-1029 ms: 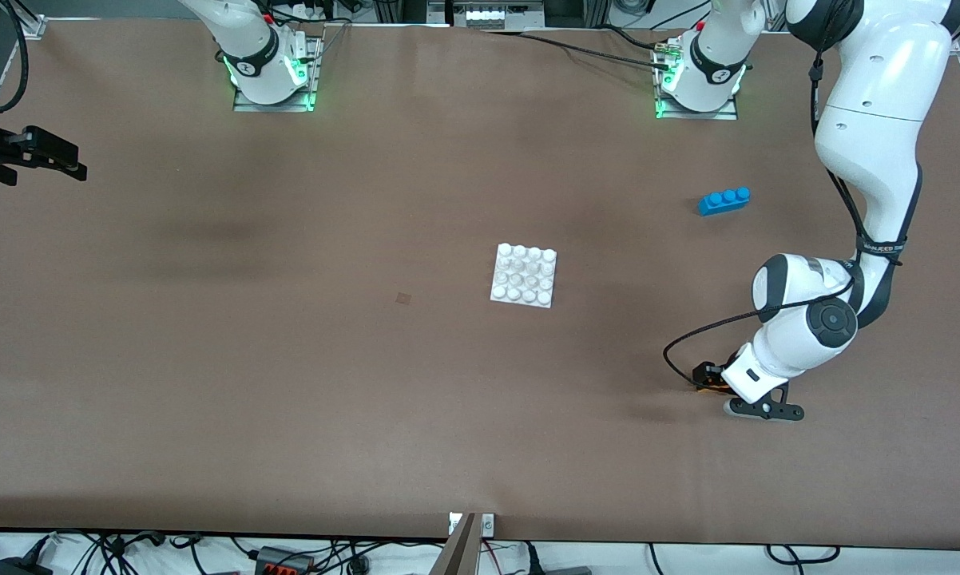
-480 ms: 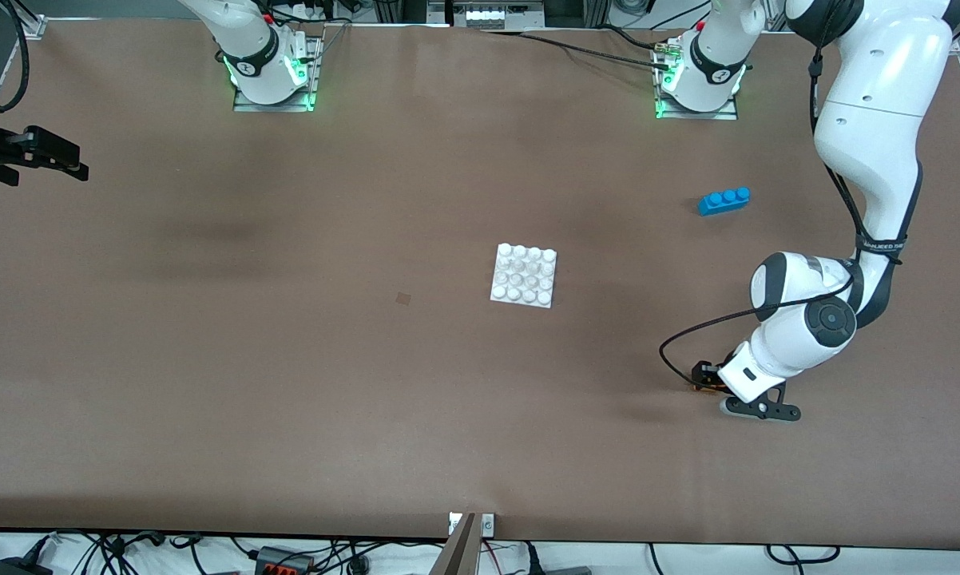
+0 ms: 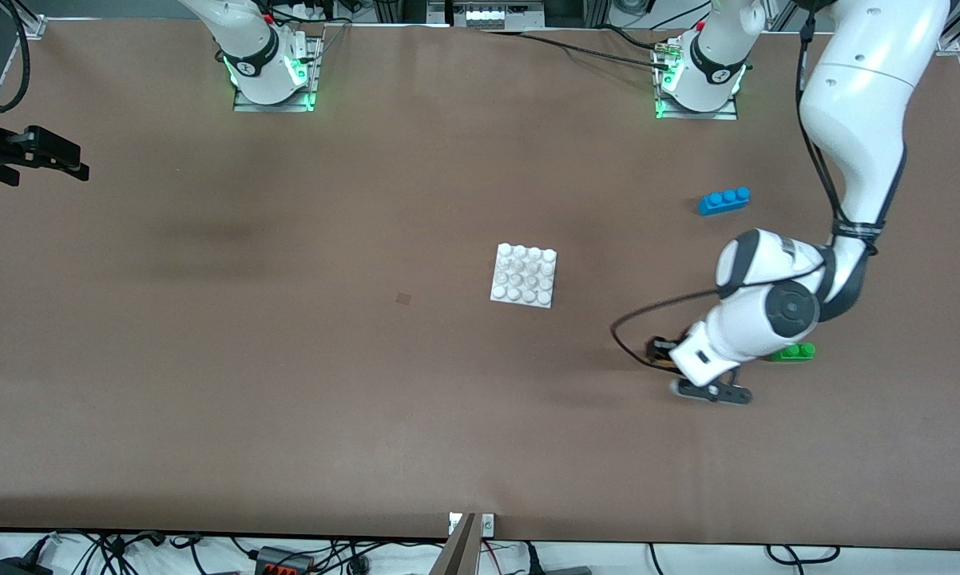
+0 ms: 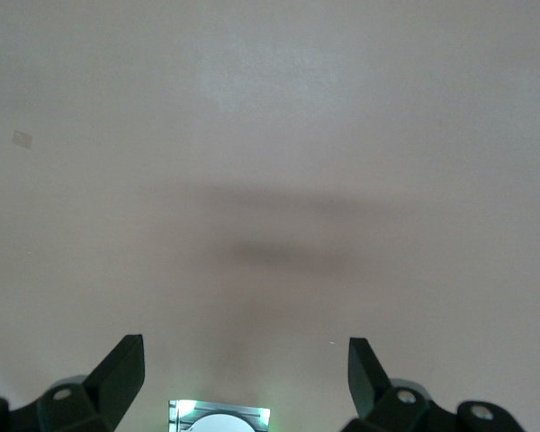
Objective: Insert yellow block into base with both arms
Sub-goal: 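Lift the yellow brick and carry it over the white base plate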
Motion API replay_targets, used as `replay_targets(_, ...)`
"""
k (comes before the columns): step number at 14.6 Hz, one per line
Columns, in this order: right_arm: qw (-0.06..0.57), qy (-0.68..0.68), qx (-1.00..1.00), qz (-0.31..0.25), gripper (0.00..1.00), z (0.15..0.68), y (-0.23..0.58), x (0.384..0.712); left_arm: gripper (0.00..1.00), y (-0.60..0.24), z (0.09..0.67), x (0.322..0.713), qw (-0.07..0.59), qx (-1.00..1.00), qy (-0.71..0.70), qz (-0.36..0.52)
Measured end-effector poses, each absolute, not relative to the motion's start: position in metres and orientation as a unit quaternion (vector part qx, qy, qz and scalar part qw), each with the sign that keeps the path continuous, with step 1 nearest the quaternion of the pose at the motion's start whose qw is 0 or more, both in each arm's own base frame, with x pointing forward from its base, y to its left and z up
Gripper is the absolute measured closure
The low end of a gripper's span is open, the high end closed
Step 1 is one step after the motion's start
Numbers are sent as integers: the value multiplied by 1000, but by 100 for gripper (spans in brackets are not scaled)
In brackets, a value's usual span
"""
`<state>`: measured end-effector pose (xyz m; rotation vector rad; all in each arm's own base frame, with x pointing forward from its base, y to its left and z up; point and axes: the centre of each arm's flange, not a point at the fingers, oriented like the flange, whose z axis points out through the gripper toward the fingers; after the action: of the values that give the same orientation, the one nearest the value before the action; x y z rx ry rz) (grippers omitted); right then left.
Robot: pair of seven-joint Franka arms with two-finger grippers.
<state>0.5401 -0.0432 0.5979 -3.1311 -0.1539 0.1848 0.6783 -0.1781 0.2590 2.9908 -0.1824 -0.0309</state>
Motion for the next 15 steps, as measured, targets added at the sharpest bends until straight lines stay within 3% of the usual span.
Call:
replay_targets(5,1,-50,-997,59,0,598,-42,540,31,-268,280,641,96,994,-21,-45)
replay_targets(12,0,-53,-997,58,0,598,-39,540,31,-360,287,561,24,999,-9,-22)
replay_targets(15,0,-53,-997,58,0,598,-39,540,31,-380,271,533,24,1000,-7,-2)
